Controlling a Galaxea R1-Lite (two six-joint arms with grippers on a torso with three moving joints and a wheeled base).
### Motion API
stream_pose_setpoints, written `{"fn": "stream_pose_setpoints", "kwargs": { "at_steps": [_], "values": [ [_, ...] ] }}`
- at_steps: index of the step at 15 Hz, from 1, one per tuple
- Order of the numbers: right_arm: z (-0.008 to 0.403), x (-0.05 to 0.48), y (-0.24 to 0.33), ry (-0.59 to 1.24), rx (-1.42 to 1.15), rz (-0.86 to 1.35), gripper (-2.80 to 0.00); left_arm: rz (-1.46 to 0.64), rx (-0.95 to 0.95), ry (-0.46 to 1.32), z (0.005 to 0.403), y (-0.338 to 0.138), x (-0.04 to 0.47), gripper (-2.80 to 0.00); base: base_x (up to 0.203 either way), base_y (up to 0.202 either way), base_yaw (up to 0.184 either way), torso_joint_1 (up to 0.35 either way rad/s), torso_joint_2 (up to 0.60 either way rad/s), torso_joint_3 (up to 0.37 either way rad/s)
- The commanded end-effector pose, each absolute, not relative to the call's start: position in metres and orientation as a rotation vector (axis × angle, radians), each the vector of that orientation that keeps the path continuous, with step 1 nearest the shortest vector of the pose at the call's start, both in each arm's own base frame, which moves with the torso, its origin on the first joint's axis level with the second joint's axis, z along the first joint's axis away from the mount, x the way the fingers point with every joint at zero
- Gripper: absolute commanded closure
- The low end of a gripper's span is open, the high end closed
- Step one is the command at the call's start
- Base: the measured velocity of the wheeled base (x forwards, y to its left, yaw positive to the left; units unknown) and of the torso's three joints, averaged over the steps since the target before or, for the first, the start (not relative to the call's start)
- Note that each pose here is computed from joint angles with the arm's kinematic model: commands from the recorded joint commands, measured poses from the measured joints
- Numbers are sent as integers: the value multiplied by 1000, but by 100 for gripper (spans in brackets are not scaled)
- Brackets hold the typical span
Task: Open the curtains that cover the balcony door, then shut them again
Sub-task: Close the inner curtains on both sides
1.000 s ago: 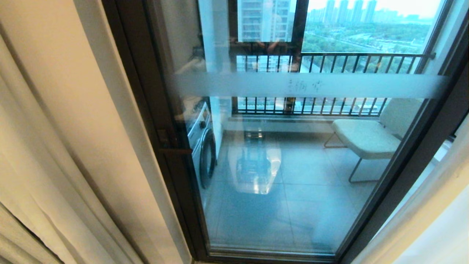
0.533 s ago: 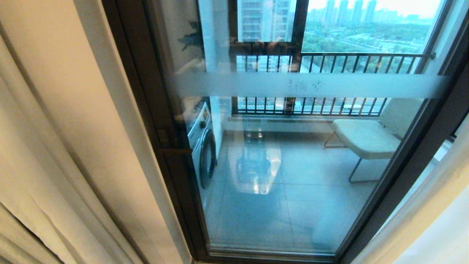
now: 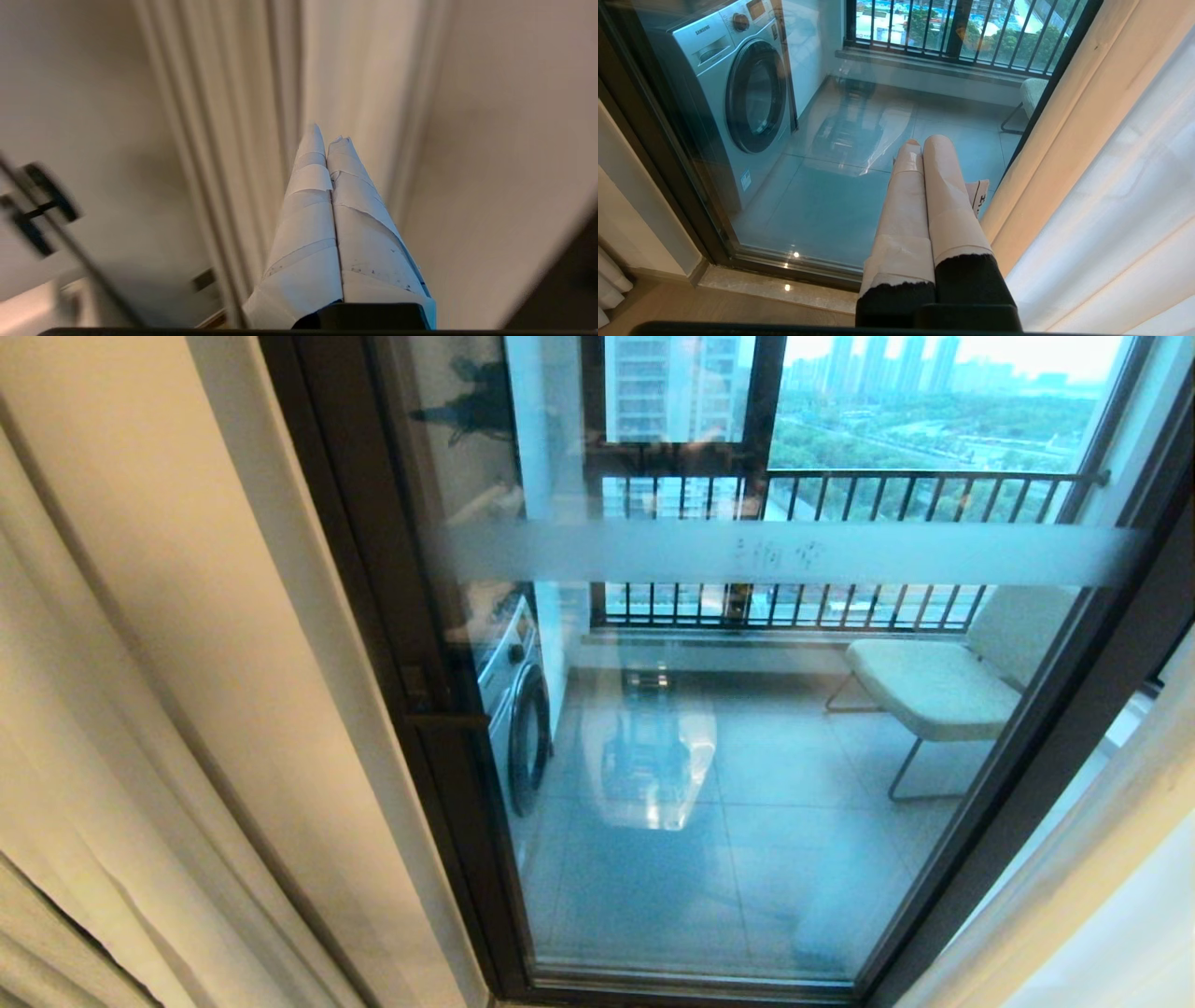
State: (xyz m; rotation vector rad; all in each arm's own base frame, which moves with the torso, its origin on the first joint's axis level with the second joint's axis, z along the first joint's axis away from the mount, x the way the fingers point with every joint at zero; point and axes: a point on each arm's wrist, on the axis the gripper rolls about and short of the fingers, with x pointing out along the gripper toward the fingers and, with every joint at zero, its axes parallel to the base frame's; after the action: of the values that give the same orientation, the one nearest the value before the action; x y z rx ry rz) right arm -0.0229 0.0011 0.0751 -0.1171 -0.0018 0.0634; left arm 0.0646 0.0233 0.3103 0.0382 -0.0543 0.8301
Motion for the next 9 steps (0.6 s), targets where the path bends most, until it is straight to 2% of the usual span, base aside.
{"fn": "stream_pose_setpoints", "kwargs": {
  "at_steps": [1, 5, 9],
  "values": [
    [75, -23, 1, -1, -118, 65, 0, 931, 53, 19, 311, 37, 93, 0, 0, 0, 0, 0, 0, 0],
    [75, -23, 1, -1, -118, 65, 0, 997, 35, 50, 316, 65, 110, 0, 0, 0, 0, 0, 0, 0],
    [75, -23, 1, -1, -118, 65, 0, 954, -8, 73, 319, 97, 128, 0, 0, 0, 0, 0, 0, 0]
  ]
}}
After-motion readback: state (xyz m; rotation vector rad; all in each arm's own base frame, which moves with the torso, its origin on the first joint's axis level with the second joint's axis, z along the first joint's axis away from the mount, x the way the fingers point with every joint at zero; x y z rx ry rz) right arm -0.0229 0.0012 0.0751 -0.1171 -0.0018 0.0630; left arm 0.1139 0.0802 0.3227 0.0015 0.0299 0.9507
